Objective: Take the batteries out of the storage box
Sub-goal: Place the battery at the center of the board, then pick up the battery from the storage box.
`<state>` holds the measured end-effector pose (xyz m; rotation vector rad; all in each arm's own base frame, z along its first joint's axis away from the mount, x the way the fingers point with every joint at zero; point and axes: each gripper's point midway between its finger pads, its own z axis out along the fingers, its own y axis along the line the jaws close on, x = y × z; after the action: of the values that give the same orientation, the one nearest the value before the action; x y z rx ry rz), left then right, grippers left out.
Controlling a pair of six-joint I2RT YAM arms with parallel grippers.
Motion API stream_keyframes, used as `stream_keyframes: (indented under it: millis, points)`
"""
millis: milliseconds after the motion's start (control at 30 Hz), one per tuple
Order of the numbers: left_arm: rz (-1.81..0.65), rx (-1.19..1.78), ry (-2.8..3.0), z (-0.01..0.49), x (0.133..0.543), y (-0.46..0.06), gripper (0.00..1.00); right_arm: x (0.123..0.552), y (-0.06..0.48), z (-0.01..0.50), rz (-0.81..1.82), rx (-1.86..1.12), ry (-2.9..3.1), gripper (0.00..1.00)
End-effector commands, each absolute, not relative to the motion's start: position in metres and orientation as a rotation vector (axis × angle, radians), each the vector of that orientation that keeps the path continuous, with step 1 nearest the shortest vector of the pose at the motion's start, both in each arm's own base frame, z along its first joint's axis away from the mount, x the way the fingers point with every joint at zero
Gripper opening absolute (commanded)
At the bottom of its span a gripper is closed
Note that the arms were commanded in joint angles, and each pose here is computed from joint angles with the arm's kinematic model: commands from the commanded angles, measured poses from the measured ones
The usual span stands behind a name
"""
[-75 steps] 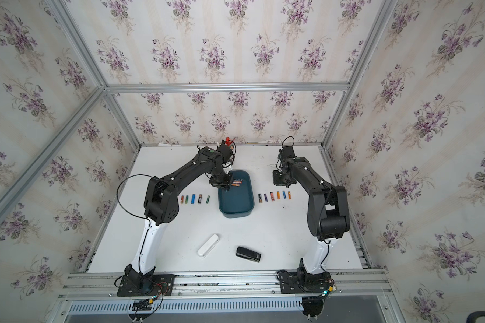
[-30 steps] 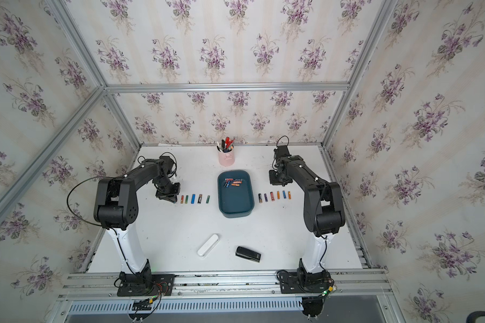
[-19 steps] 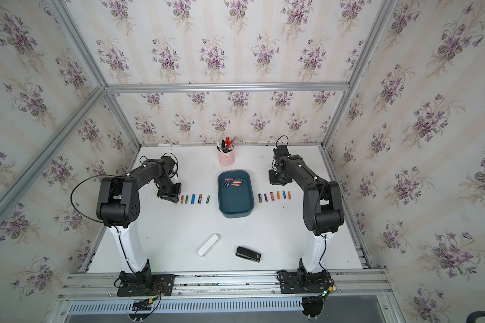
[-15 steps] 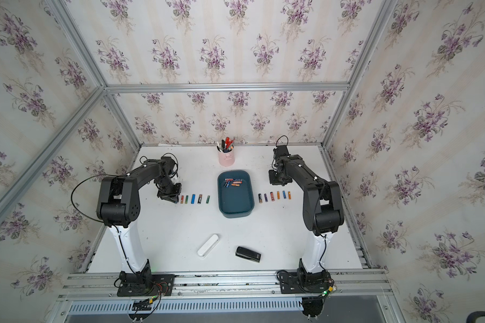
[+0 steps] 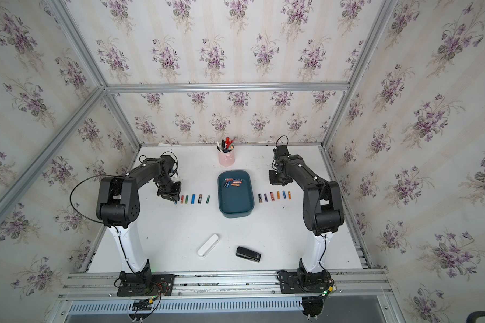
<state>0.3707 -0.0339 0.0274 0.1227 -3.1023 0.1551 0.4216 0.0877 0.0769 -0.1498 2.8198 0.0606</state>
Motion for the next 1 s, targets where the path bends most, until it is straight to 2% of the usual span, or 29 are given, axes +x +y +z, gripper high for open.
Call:
stream_keyframes:
  millis: [0,267,533,833,967]
  points:
    - [0.163,0.131,-3.109,0.039,0.369,-0.034,0.3,0.424,0.089,0.082,0.054,-0.157,2.808,0.23]
    - [0.148,0.131,-3.134,0.053,0.37,-0.032,0.33,0.427,0.103,0.103,0.048,-0.193,2.772,0.23]
    - [0.195,0.145,-3.169,0.069,0.369,-0.039,0.36,0.432,0.18,0.131,0.083,-0.382,2.689,0.24]
    - [0.215,0.129,-3.148,0.063,0.354,-0.046,0.37,0.433,0.275,0.103,0.14,-0.659,2.65,0.24]
    - [0.218,0.123,-3.139,0.062,0.349,-0.048,0.37,0.436,0.294,0.085,0.162,-0.74,2.65,0.25]
